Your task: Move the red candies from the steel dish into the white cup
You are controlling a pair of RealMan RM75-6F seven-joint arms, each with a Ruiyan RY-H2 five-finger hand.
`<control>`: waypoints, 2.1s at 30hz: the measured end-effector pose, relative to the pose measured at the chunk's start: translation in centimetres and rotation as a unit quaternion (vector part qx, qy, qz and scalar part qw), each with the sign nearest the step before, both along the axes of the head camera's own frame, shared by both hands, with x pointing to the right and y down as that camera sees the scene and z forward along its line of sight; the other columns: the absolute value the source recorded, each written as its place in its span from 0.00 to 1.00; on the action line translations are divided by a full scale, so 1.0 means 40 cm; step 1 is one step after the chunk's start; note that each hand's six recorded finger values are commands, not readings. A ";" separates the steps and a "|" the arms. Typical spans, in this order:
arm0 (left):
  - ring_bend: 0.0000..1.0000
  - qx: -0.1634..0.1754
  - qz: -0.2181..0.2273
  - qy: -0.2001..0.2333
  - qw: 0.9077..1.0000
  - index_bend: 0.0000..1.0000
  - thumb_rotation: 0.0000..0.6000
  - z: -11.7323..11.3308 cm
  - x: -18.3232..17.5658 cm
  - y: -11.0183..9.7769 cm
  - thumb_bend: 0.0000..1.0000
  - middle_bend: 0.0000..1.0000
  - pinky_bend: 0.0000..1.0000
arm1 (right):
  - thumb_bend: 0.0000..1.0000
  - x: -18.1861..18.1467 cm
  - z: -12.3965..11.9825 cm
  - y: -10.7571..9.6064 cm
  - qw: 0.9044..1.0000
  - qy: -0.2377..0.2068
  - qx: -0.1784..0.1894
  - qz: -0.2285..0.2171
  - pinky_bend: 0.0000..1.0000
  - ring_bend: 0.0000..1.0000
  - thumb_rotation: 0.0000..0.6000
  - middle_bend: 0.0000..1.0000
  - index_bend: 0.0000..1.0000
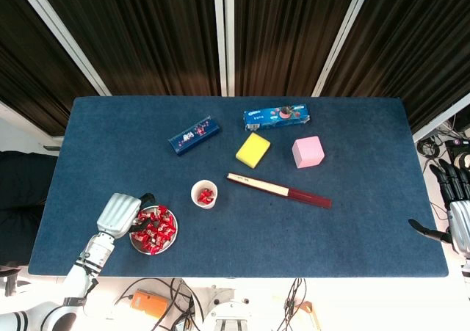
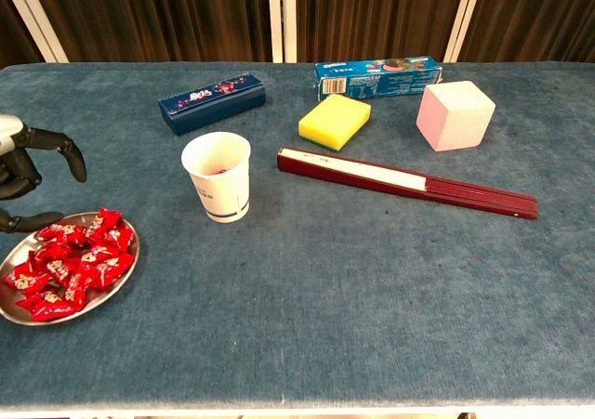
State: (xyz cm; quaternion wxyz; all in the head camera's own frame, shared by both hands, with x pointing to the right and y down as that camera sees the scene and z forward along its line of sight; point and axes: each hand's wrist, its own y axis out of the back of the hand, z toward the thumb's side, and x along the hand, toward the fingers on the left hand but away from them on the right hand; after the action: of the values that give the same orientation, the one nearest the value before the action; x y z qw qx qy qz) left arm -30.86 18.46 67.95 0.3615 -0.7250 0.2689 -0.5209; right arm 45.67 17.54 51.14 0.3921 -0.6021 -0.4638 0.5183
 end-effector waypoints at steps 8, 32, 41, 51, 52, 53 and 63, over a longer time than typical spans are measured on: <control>0.88 -0.012 0.003 -0.033 0.999 0.41 1.00 0.032 -0.020 0.008 0.22 0.92 0.83 | 0.12 0.005 -0.001 0.006 1.000 0.001 0.000 0.004 0.00 0.00 1.00 0.01 0.00; 0.88 -0.032 0.017 -0.063 0.997 0.49 1.00 0.087 -0.022 0.024 0.29 0.93 0.83 | 0.12 0.011 0.002 0.005 1.000 0.004 -0.002 0.009 0.00 0.00 1.00 0.01 0.00; 0.89 -0.024 0.016 -0.059 0.998 0.58 1.00 0.078 -0.019 0.013 0.43 0.94 0.83 | 0.12 0.012 0.002 0.005 1.000 0.003 -0.003 0.010 0.00 0.00 1.00 0.01 0.00; 0.89 0.022 -0.007 0.051 0.998 0.58 1.00 -0.060 0.059 -0.062 0.43 0.94 0.83 | 0.12 0.014 0.001 0.012 1.000 0.001 -0.001 0.011 0.00 0.00 1.00 0.01 0.00; 0.89 0.028 -0.005 0.061 0.998 0.58 1.00 -0.073 0.072 -0.076 0.43 0.94 0.83 | 0.12 0.015 0.001 0.012 1.000 0.001 -0.001 0.012 0.00 0.00 1.00 0.01 0.00; 0.89 0.036 0.000 0.072 0.997 0.58 1.00 -0.088 0.091 -0.094 0.43 0.94 0.83 | 0.12 0.017 0.002 0.013 1.000 0.001 -0.001 0.013 0.00 0.00 1.00 0.01 0.00; 0.88 0.022 0.047 0.117 0.992 0.58 1.00 -0.096 0.251 -0.158 0.42 0.93 0.83 | 0.12 0.033 0.004 0.022 1.000 0.002 -0.004 0.020 0.00 0.00 1.00 0.01 0.00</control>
State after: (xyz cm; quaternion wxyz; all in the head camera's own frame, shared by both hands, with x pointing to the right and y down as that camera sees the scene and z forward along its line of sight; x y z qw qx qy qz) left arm -20.83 12.14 64.10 0.3673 -0.7847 0.2864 -0.4090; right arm 46.99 18.44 51.30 0.3803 -0.5927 -0.4732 0.5293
